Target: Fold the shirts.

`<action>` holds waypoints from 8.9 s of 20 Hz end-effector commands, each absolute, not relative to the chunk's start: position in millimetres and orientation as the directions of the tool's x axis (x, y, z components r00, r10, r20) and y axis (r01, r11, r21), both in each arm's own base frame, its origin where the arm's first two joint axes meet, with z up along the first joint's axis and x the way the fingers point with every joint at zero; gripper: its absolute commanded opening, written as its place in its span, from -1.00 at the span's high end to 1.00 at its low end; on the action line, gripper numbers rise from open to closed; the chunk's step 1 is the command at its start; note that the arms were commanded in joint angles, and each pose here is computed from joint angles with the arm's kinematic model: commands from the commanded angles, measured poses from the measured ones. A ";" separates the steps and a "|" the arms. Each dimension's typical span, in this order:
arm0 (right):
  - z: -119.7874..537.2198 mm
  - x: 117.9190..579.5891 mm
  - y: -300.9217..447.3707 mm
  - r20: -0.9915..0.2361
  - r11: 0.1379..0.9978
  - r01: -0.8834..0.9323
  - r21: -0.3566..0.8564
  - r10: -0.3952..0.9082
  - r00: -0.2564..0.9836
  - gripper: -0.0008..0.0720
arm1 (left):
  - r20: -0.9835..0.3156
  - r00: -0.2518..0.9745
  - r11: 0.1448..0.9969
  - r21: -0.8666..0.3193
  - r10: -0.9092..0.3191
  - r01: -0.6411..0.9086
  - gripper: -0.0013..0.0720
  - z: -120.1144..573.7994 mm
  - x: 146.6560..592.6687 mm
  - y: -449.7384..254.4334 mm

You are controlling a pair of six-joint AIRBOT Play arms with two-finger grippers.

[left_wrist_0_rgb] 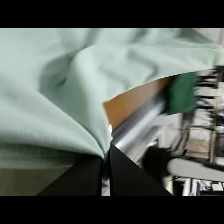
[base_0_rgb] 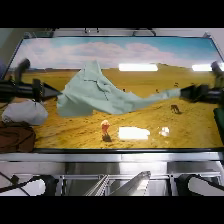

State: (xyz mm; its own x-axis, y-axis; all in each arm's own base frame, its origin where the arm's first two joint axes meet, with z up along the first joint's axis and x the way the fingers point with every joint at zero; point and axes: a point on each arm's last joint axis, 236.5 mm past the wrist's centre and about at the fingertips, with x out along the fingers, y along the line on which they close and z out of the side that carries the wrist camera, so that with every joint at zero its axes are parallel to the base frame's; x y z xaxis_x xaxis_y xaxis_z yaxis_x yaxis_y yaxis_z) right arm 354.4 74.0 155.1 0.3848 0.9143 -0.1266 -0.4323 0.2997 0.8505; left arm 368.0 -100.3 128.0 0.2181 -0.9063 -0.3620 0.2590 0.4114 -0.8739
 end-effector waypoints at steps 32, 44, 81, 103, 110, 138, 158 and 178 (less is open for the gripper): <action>422.1 250.8 76.2 -0.002 0.798 -0.481 0.364 0.517 0.856 0.93 | 0.065 0.347 0.297 -0.387 -0.936 0.873 0.89 467.8 174.8 -140.3; 189.0 473.4 -22.9 -0.405 0.775 -0.067 0.629 0.401 0.822 0.93 | -0.578 0.293 0.644 -0.621 -0.761 0.447 0.89 195.8 477.4 -101.0; -54.3 417.5 -91.4 -0.618 0.668 0.024 0.744 0.673 0.406 -0.16 | -0.619 -0.094 0.624 -0.781 -0.779 -0.027 -0.87 -16.5 433.7 -61.6; -116.1 365.2 4.4 -0.694 0.698 -0.018 0.716 0.714 0.088 0.93 | -0.742 -0.208 0.768 -0.635 -0.637 -0.086 -0.87 -107.2 291.6 -156.0; -89.3 348.4 7.4 -0.649 0.650 -0.010 0.760 0.759 0.044 0.93 | -0.711 -0.315 0.752 -0.659 -0.628 -0.013 0.90 -96.4 268.0 -171.7; -58.3 475.5 -51.7 -0.629 0.741 0.046 0.670 0.534 0.564 0.93 | -0.563 0.144 0.569 -0.822 -0.814 0.002 0.90 5.7 475.6 -71.2; -90.6 445.7 -46.4 -0.638 0.624 0.174 0.762 0.679 0.362 -0.63 | -0.555 0.091 0.559 -0.829 -0.827 0.023 -0.81 37.4 484.6 -72.0; 27.4 424.3 -58.7 -0.473 0.522 -0.035 0.852 0.798 0.373 0.93 | -0.769 -0.092 0.692 -0.615 -0.633 0.378 0.93 -91.6 411.9 -400.6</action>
